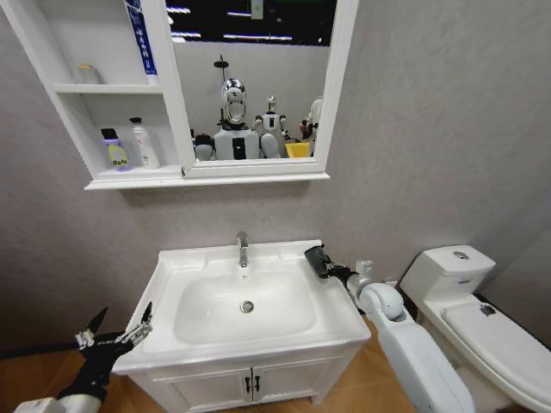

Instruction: Move facial cleanser and shampoo from washbasin to cabinet, then wipe washbasin with towel.

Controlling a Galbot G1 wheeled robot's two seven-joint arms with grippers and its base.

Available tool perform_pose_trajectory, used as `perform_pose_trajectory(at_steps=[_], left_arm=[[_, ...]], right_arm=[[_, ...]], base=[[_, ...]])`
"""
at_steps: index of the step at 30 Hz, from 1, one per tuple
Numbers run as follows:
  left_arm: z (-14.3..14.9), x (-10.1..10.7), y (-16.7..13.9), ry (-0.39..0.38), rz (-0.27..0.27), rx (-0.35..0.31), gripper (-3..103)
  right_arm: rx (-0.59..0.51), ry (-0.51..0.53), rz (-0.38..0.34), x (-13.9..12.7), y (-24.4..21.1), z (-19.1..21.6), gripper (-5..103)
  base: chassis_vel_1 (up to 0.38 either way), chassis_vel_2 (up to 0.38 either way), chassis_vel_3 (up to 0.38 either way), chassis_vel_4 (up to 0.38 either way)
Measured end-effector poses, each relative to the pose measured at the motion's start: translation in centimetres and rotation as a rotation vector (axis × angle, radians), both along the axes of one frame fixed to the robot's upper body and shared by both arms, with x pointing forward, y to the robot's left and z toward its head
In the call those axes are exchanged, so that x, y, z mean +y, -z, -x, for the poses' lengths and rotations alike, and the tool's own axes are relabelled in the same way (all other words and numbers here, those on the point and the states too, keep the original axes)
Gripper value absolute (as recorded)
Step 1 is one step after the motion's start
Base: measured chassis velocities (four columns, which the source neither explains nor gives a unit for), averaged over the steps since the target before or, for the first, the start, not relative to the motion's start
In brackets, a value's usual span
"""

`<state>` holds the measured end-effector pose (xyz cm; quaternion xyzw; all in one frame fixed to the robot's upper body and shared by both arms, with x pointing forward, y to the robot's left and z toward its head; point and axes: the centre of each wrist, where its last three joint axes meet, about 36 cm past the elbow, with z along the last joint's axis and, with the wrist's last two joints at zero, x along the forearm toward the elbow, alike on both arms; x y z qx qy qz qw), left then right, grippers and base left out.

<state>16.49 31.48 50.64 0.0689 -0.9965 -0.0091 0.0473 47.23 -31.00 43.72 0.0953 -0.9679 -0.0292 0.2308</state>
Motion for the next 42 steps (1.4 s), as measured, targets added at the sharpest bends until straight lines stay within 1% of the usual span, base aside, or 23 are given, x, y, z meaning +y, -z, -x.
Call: perform_pose_trajectory(at_steps=[3, 4, 6, 7, 9, 10, 11, 14, 15, 18, 19, 21, 22, 23, 24, 25, 28, 29, 33, 35, 37, 40, 42], left_arm=[[0.0, 0.0, 0.0, 0.0, 0.0, 0.0, 100], [0.0, 0.0, 0.0, 0.0, 0.0, 0.0, 100], [0.0, 0.0, 0.0, 0.0, 0.0, 0.0, 100], [0.0, 0.0, 0.0, 0.0, 0.0, 0.0, 100], [0.0, 0.0, 0.0, 0.0, 0.0, 0.0, 100], [0.0, 0.0, 0.0, 0.0, 0.0, 0.0, 100], [0.0, 0.0, 0.0, 0.0, 0.0, 0.0, 100], [0.0, 0.0, 0.0, 0.0, 0.0, 0.0, 100], [0.0, 0.0, 0.0, 0.0, 0.0, 0.0, 100], [0.0, 0.0, 0.0, 0.0, 0.0, 0.0, 100], [0.0, 0.0, 0.0, 0.0, 0.0, 0.0, 100], [0.0, 0.0, 0.0, 0.0, 0.0, 0.0, 100], [0.0, 0.0, 0.0, 0.0, 0.0, 0.0, 100], [0.0, 0.0, 0.0, 0.0, 0.0, 0.0, 100], [0.0, 0.0, 0.0, 0.0, 0.0, 0.0, 100], [0.0, 0.0, 0.0, 0.0, 0.0, 0.0, 100], [0.0, 0.0, 0.0, 0.0, 0.0, 0.0, 100], [0.0, 0.0, 0.0, 0.0, 0.0, 0.0, 100], [0.0, 0.0, 0.0, 0.0, 0.0, 0.0, 100], [0.0, 0.0, 0.0, 0.0, 0.0, 0.0, 100], [0.0, 0.0, 0.0, 0.0, 0.0, 0.0, 100], [0.0, 0.0, 0.0, 0.0, 0.0, 0.0, 100], [0.0, 0.0, 0.0, 0.0, 0.0, 0.0, 100]], right_arm=[[0.003, 0.011, 0.005, 0.2, 0.2, 0.2, 22], [0.003, 0.011, 0.005, 0.2, 0.2, 0.2, 22], [0.006, 0.019, 0.011, 0.1, 0.3, 0.4, 33], [0.008, 0.023, 0.013, 0.1, 0.4, 0.5, 33], [0.009, 0.029, 0.015, 0.0, 0.5, 0.5, 38], [0.01, 0.036, 0.017, 0.0, 0.5, 0.6, 44], [0.01, 0.036, 0.017, 0.0, 0.5, 0.6, 44], [0.002, 0.047, 0.024, 0.2, 0.4, 0.9, 60], [0.002, 0.047, 0.024, 0.2, 0.4, 0.9, 60], [-0.054, 0.05, 0.042, 0.9, -0.6, 1.6, 77], [-0.054, 0.05, 0.042, 0.9, -0.6, 1.6, 77], [-0.094, 0.067, 0.066, 1.6, -1.8, 2.7, 88], [-0.094, 0.067, 0.066, 1.6, -1.8, 2.7, 88], [-0.108, 0.078, 0.073, 2.1, -2.4, 3.6, 93], [-0.108, 0.078, 0.073, 2.1, -2.4, 3.6, 93], [-0.114, 0.084, 0.074, 2.4, -2.6, 4.1, 97], [-0.139, 0.111, 0.075, 3.5, -3.6, 6.5, 100], [-0.154, 0.128, 0.061, 4.4, -4.3, 8.4, 100], [-0.163, 0.154, 0.035, 5.7, -5.3, 11.0, 100], [-0.159, 0.198, 0.021, 7.3, -6.2, 14.8, 100], [-0.157, 0.214, 0.024, 7.8, -6.4, 16.1, 100], [-0.173, 0.245, 0.081, 8.8, -6.8, 19.0, 100], [-0.179, 0.25, 0.092, 9.0, -7.0, 19.7, 100]], base=[[0.0, 0.0, 0.0, 0.0], [0.0, 0.0, 0.0, 0.0], [0.0, 0.0, 0.0, 0.0], [0.0, 0.0, 0.0, 0.0], [0.0, 0.0, 0.0, 0.0], [0.0, 0.0, 0.0, 0.0], [0.0, 0.0, 0.0, 0.0], [0.0, 0.0, 0.0, 0.0], [0.0, 0.0, 0.0, 0.0], [0.0, 0.0, 0.0, 0.0], [0.0, 0.0, 0.0, 0.0], [0.0, 0.0, 0.0, 0.0], [0.0, 0.0, 0.0, 0.0], [0.0, 0.0, 0.0, 0.0], [0.0, 0.0, 0.0, 0.0], [0.0, 0.0, 0.0, 0.0], [0.0, 0.0, 0.0, 0.0], [0.0, 0.0, 0.0, 0.0], [0.0, 0.0, 0.0, 0.0], [0.0, 0.0, 0.0, 0.0], [0.0, 0.0, 0.0, 0.0], [0.0, 0.0, 0.0, 0.0], [0.0, 0.0, 0.0, 0.0]])
